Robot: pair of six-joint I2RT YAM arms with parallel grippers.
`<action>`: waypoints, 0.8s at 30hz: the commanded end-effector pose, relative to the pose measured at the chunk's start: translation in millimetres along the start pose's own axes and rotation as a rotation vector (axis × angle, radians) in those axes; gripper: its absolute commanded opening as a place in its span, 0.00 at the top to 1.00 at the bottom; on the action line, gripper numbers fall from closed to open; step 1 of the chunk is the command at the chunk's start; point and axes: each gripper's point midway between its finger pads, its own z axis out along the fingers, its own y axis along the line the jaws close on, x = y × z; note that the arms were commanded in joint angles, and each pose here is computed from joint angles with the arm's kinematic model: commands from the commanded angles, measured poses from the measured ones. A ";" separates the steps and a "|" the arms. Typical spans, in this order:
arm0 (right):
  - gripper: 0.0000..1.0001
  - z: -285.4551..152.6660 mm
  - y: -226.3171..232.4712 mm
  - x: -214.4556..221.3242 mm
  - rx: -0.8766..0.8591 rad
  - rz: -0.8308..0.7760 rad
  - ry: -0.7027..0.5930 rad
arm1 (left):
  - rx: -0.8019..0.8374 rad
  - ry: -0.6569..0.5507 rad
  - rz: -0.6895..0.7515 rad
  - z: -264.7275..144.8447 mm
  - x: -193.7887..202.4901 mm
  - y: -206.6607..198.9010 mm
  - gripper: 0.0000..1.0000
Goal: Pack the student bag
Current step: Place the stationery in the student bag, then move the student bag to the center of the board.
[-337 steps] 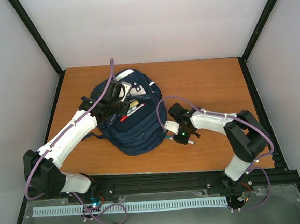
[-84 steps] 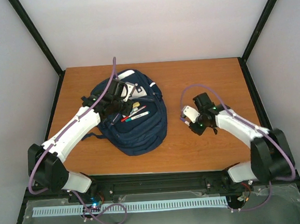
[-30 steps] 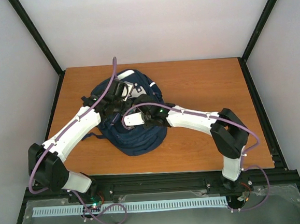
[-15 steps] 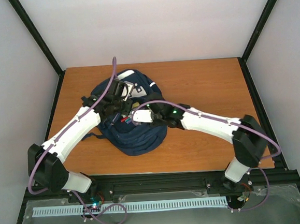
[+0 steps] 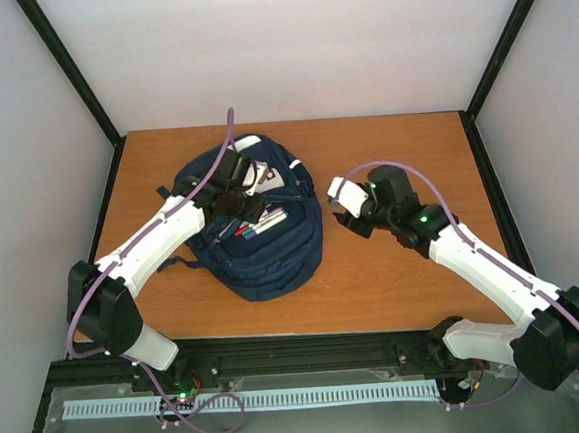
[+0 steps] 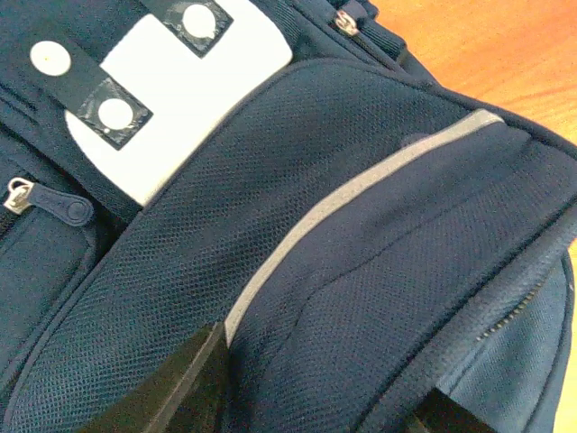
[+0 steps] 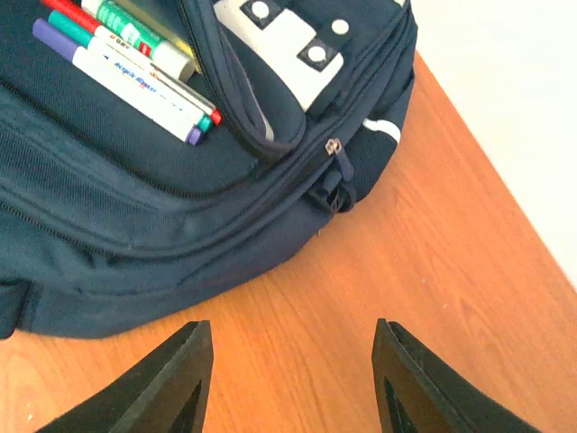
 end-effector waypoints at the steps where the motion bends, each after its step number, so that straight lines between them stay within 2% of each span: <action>1: 0.48 -8.0 10.3 5.0 -0.085 0.187 -0.080 | 0.069 -0.003 -0.037 -12.8 7.3 -13.9 0.59; 6: 0.44 -0.2 20.7 12.5 -0.151 0.219 -0.050 | 0.112 -0.037 -0.078 -31.9 31.9 -16.7 0.35; 14: 0.43 11.4 39.4 20.0 -0.251 0.234 -0.027 | 0.151 -0.155 -0.195 -58.1 39.6 -7.7 0.11; 15: 0.43 11.9 40.1 20.3 -0.255 0.235 -0.025 | 0.110 -0.176 -0.248 -60.9 38.0 3.2 0.02; 18: 0.43 12.0 40.3 21.4 -0.255 0.236 -0.019 | -0.026 -0.212 -0.393 -64.3 37.7 41.9 0.00; 24: 0.41 2.9 38.6 16.9 -0.240 0.223 -0.044 | -0.279 -0.266 -0.531 -80.3 35.6 99.2 0.00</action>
